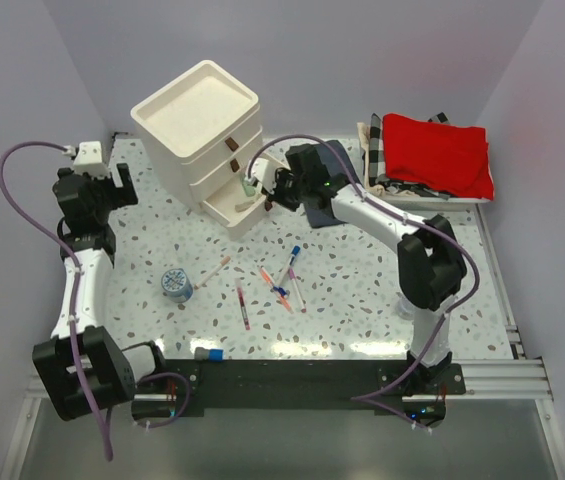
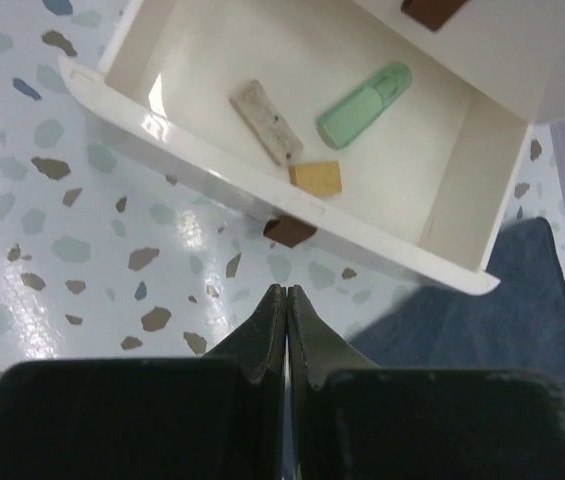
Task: Sort the stationery into containers
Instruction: Place the stationery in the drawer, then close the drawer in the storage box.
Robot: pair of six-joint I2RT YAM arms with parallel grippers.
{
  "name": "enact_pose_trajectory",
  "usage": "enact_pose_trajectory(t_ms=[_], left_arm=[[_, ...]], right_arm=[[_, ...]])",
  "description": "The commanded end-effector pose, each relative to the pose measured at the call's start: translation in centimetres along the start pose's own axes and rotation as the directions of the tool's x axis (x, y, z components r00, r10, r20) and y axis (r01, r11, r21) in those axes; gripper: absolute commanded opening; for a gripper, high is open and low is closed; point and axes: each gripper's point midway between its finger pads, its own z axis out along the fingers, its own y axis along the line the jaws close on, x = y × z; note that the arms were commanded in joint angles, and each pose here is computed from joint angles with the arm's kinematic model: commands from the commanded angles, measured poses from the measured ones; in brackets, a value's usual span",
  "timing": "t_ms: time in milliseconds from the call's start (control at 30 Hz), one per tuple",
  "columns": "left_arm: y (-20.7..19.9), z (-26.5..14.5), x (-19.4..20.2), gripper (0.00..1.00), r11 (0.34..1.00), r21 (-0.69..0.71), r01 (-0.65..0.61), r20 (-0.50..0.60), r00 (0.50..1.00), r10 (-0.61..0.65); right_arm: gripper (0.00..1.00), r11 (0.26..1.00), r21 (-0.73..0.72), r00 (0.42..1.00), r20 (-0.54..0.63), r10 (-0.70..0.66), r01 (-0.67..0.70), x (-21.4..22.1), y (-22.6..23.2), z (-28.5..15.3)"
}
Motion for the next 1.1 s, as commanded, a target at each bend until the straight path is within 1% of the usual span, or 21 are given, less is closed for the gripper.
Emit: enact_pose_trajectory(t_ms=[0, 33, 67, 100, 133, 167, 233, 433, 500, 567, 667, 733, 767, 800, 1067], left_arm=[[2.0, 2.3, -6.3, 0.81, 0.998, -0.067, 0.020, 0.165, 0.986, -0.008], [2.1, 2.6, -6.7, 0.67, 0.997, -0.071, 0.019, 0.177, 0.984, -0.007], [2.0, 3.1, -6.5, 0.55, 0.997, -0.063, 0.046, 0.175, 0.984, -0.034], [2.0, 3.4, -6.9, 0.37, 0.997, -0.055, 0.044, 0.184, 0.982, -0.033], [2.0, 3.7, -7.0, 0.07, 0.997, -0.053, 0.047, 0.184, 0.982, -0.036], [2.0, 4.1, -6.6, 0.00, 0.997, -0.052, 0.054, 0.173, 0.984, -0.044], [2.1, 4.5, -6.6, 0.00, 0.996, -0.058, 0.070, 0.167, 0.984, -0.059], [2.3, 5.3, -4.8, 0.00, 0.995, -0.069, 0.065, 0.112, 0.992, -0.057], [2.4, 5.5, -4.0, 0.00, 0.996, -0.071, 0.056, 0.091, 0.995, -0.050], [2.4, 5.7, -3.0, 0.00, 0.996, -0.074, 0.052, 0.063, 0.997, -0.048], [2.4, 5.9, -1.8, 0.00, 0.996, -0.076, 0.049, 0.030, 0.998, -0.047], [2.3, 6.1, -1.5, 0.00, 0.996, -0.070, 0.049, 0.023, 0.999, -0.048], [2.3, 6.2, -1.2, 0.00, 0.996, -0.071, 0.050, 0.015, 0.999, -0.049], [2.2, 6.2, -1.1, 0.00, 0.997, -0.065, 0.050, 0.014, 0.999, -0.049], [2.2, 6.4, 0.4, 0.00, 0.997, -0.063, 0.049, -0.029, 0.998, -0.051]], right_arm=[[0.00, 0.999, 0.021, 0.997, 0.070, -0.039, 0.038, 0.1, -0.8, 0.6], [0.00, 0.999, 0.015, 0.997, 0.070, -0.037, 0.036, 0.1, -0.7, 0.8], [0.00, 1.000, 0.009, 0.998, 0.063, -0.030, 0.029, 0.3, -0.7, 1.2], [0.00, 1.000, 0.016, 0.998, 0.062, -0.014, 0.013, 0.3, -1.0, 1.8], [0.00, 1.000, 0.018, 0.998, 0.057, -0.007, 0.006, 0.5, -1.0, 2.1], [0.00, 1.000, 0.024, 0.998, 0.057, -0.005, 0.004, 0.5, -1.2, 2.3], [0.00, 0.999, 0.039, 0.998, 0.057, -0.006, 0.004, 0.7, -1.5, 3.2], [0.00, 0.996, 0.081, 0.996, 0.080, 0.024, -0.031, 0.6, -2.8, 5.3], [0.00, 0.993, 0.113, 0.993, 0.114, 0.023, -0.036, -0.4, -3.8, 5.6], [0.00, 0.989, 0.140, 0.992, 0.128, 0.024, -0.042, -0.6, -4.5, 6.4], [0.00, 0.980, 0.190, 0.983, 0.184, 0.021, -0.057, -2.0, -5.9, 7.2], [0.00, 0.972, 0.224, 0.978, 0.208, 0.021, -0.069, -3.0, -7.2, 7.3], [0.00, 0.971, 0.225, 0.978, 0.205, 0.029, -0.076, -2.7, -7.2, 8.1], [0.00, 0.966, 0.242, 0.974, 0.226, 0.035, -0.091, -3.6, -8.1, 8.0], [0.00, 0.958, 0.249, 0.961, 0.267, 0.077, -0.145, -4.1, -9.0, 10.8]])
